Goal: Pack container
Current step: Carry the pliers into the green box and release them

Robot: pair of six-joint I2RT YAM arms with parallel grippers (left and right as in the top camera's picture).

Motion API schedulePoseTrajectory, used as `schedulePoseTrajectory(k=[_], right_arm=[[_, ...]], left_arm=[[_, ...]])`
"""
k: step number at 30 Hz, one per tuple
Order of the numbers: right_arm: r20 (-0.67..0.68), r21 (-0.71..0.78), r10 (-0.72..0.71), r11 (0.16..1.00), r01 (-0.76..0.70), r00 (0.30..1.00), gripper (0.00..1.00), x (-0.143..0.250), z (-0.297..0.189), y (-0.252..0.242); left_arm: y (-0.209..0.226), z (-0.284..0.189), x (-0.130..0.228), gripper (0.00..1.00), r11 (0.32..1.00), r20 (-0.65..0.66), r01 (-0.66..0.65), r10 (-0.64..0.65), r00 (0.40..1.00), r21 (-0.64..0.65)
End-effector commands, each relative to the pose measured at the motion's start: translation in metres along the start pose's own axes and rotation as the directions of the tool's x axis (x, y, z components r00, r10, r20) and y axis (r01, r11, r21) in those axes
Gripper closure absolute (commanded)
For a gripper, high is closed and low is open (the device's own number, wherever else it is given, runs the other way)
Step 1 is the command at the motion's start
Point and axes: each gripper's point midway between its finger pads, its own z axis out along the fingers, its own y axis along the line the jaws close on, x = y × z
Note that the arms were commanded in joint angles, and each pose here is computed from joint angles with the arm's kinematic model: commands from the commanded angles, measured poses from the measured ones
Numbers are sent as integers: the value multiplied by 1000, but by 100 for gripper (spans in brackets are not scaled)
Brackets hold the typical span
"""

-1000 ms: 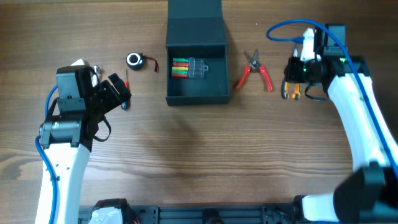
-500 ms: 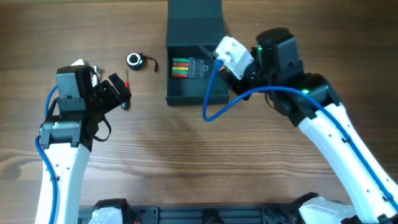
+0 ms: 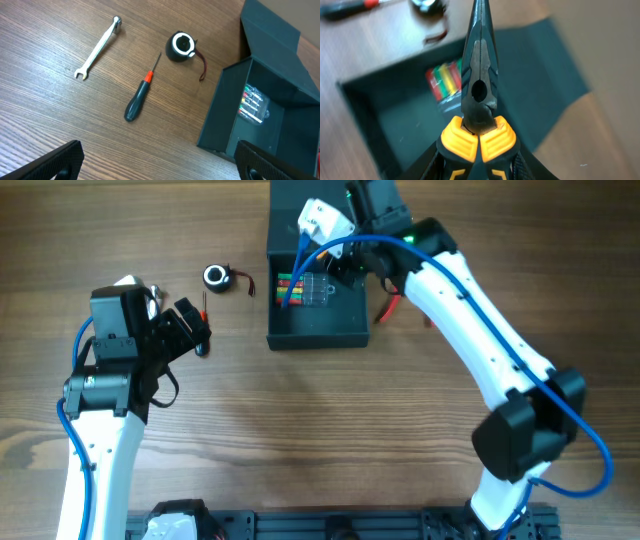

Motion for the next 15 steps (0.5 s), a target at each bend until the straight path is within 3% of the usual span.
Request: schedulePoseTrajectory(k=[1,9,15], right_arm=[[-17,-93,-103,991,101,995,96,-3,26,27],[-84,-203,-199,963,179,976,96,19,79,61],[-102,-268,-230,943,196,968,96,32,86,73]], left_arm=[[-3,-4,-7,0,1000,22,-24,24,999,2],[-3,-4,-7,0,1000,22,-24,24,999,1],[-3,-4,-7,0,1000,22,-24,24,999,1]])
